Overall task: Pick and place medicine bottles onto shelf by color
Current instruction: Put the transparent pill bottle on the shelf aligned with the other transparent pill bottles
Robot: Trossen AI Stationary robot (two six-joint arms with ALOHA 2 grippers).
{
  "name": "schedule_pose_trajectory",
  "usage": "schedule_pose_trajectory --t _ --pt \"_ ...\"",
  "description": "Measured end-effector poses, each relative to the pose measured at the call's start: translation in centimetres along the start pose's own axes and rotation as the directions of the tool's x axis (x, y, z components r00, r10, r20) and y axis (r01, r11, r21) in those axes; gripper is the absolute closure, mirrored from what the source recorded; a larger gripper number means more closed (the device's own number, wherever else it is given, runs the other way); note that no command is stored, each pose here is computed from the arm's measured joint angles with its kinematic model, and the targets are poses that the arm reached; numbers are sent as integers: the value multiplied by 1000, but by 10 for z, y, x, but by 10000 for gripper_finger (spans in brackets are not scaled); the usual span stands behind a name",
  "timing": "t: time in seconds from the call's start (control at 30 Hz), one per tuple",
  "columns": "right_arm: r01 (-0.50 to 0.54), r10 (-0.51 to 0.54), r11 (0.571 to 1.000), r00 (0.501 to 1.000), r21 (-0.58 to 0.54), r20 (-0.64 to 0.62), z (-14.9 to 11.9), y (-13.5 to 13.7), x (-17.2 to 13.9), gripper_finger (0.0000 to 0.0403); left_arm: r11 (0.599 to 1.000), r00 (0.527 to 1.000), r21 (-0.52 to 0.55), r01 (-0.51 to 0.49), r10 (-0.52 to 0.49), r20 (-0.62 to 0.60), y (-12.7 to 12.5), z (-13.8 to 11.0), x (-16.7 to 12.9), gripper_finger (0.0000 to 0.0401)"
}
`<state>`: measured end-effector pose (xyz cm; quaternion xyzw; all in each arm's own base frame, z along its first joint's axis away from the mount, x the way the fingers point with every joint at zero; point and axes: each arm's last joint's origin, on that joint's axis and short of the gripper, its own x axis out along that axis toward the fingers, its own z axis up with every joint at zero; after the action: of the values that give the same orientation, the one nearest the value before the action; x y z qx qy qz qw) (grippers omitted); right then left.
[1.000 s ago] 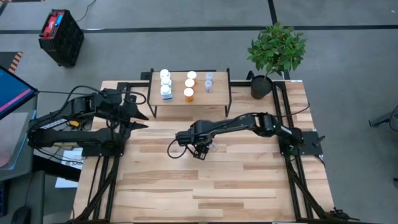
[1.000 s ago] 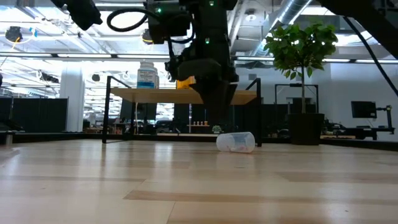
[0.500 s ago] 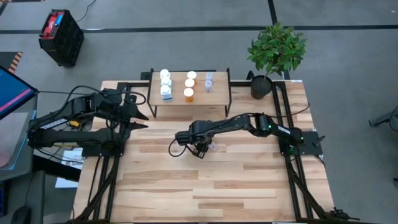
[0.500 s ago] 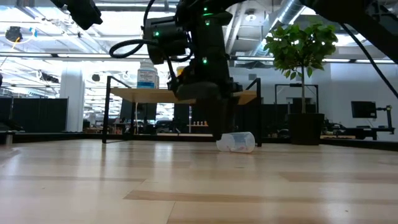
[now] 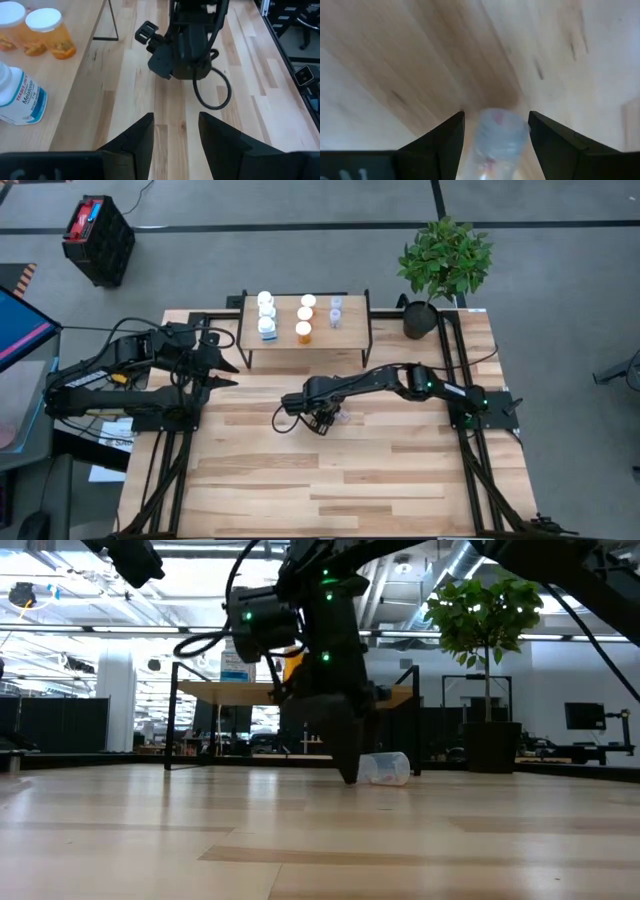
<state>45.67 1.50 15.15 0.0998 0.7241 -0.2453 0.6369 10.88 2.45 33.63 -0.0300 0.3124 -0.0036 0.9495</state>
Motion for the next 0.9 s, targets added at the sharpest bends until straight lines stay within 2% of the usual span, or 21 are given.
schedule_pose_trajectory --t 0.23,0.53,0.63,0.73,0.83,0.9 --pt "-1 1 1000 1000 0 4 0 0 -1 173 1000 1000 0 0 0 0 0 0 0 259" --pt "0 0 1000 1000 -3 1 -1 1 -1 274 1000 1000 0 0 0 0 0 0 0 259" --pt "2 -2 1000 1000 -6 -1 -1 1 -1 292 1000 1000 0 0 0 0 0 0 0 259" --pt "5 -4 999 1000 -52 17 -2 3 -8 290 1000 1000 0 0 0 -1 0 0 0 259" --pt "52 -36 985 994 -162 104 -3 6 -23 282 1000 1000 0 -1 1 0 0 0 0 259" --pt "94 -61 977 984 -193 168 -6 6 -36 283 1000 1000 5 -4 4 -1 0 0 0 259"
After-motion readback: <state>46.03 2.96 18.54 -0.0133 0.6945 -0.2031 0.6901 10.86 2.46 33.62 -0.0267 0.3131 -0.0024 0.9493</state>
